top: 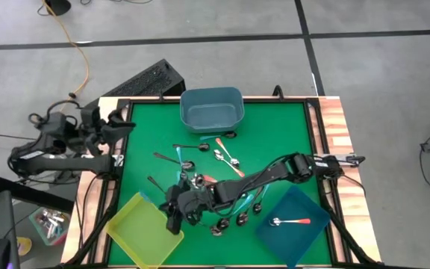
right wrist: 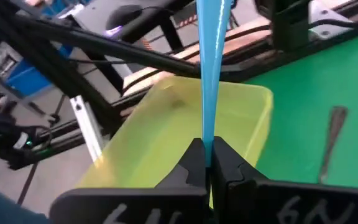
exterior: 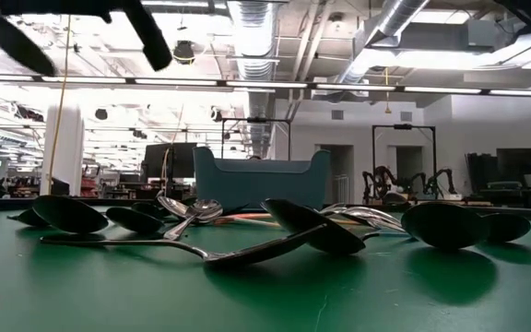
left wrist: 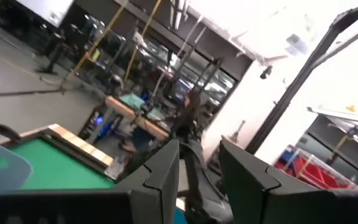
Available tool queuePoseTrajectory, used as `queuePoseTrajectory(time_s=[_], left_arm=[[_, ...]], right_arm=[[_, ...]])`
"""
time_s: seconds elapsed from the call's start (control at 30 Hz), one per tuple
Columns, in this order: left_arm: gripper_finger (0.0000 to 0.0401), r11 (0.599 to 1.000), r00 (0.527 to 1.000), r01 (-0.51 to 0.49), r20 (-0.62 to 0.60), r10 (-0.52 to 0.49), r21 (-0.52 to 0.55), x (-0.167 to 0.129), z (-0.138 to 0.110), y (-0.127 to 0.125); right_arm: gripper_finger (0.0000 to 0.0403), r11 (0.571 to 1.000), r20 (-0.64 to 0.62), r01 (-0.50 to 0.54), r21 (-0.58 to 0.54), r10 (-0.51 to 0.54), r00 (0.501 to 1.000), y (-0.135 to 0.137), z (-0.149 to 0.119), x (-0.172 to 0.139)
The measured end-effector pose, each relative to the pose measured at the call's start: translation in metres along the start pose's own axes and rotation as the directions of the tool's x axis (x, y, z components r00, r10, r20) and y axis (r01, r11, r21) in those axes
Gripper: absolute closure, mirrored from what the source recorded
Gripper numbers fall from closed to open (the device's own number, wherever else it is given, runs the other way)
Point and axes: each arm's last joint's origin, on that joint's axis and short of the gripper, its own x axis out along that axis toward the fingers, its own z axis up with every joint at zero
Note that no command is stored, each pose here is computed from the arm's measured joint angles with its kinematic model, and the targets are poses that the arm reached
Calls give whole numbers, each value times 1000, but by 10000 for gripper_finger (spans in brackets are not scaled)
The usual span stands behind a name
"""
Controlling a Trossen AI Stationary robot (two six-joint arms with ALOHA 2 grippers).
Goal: Sort silverware by color (type)
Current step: Put the light blue spoon into the yellow bin
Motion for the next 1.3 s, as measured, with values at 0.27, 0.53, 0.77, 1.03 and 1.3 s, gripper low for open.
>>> queuePoseTrajectory(time_s=[0.27, 0.53, 0.77, 1.03, 1.3], left_arm=[[301, 1000, 1000, -6, 7, 6, 8, -3, 0, 0], [301, 1000, 1000, -2, -7, 2, 8, -3, -1, 0], [301, 1000, 999, -9, -35, 9, 8, -3, -3, 2], [301, 1000, 999, -19, -51, 20, 24, -3, -4, 3], [301, 999, 997, -28, -66, 30, 32, -3, -6, 4]], right_arm=[[396, 998, 33, -57, -4, 57, 998, 16, 6, 10], [396, 993, 36, -103, 59, 101, 994, 18, -8, 29], [396, 995, 6, -84, 59, 84, 996, 17, -11, 29], [396, 991, 14, -89, 103, 88, 996, 10, -26, 43], [396, 986, -10, -86, 145, 89, 996, 6, -45, 54]])
